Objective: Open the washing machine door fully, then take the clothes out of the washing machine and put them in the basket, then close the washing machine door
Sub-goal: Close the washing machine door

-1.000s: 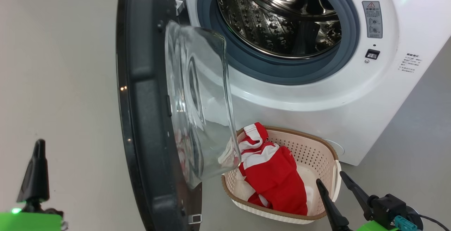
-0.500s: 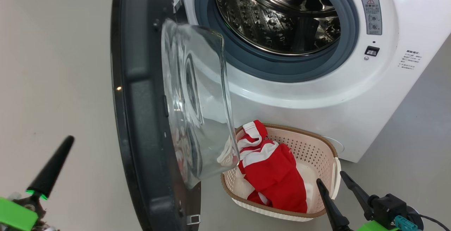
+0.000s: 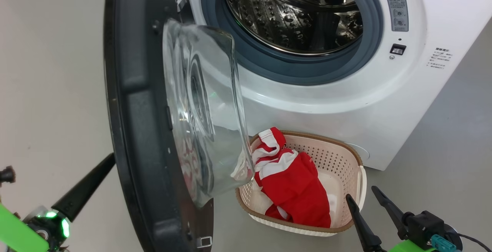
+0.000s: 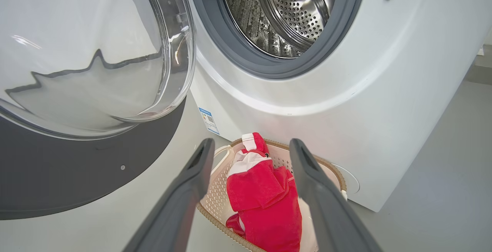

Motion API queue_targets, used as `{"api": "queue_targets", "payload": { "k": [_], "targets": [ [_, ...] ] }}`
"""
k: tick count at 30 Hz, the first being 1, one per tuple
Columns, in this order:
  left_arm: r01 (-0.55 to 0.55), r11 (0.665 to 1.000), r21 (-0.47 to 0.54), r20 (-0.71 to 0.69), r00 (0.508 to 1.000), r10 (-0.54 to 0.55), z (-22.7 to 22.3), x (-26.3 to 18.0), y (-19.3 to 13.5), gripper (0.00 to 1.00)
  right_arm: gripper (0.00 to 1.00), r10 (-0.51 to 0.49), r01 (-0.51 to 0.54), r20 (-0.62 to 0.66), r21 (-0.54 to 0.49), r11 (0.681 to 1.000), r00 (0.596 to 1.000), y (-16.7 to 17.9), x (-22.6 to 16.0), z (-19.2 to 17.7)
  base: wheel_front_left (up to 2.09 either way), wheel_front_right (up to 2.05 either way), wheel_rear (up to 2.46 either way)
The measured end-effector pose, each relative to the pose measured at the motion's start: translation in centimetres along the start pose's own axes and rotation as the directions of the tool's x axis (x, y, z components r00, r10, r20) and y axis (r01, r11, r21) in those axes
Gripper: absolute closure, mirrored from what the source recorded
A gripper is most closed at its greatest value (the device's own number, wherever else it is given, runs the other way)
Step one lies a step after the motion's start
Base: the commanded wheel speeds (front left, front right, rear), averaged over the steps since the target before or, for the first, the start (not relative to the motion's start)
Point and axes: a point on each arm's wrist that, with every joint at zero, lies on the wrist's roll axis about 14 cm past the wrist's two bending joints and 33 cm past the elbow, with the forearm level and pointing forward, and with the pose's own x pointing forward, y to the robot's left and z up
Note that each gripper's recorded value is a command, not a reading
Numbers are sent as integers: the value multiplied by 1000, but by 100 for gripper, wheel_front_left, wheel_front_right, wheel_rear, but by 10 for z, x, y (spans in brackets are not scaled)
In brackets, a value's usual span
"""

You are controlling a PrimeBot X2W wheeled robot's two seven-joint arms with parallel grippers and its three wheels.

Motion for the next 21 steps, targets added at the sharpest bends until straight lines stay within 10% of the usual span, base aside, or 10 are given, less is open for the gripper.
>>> {"api": "queue_targets", "payload": {
  "k": [21],
  "targets": [
    [113, 993, -45, -121, 986, -118, -23, 15, -28, 100, 0, -34, 34, 9, 5, 999, 999, -8, -7, 2, 0, 0, 0]
  ]
}}
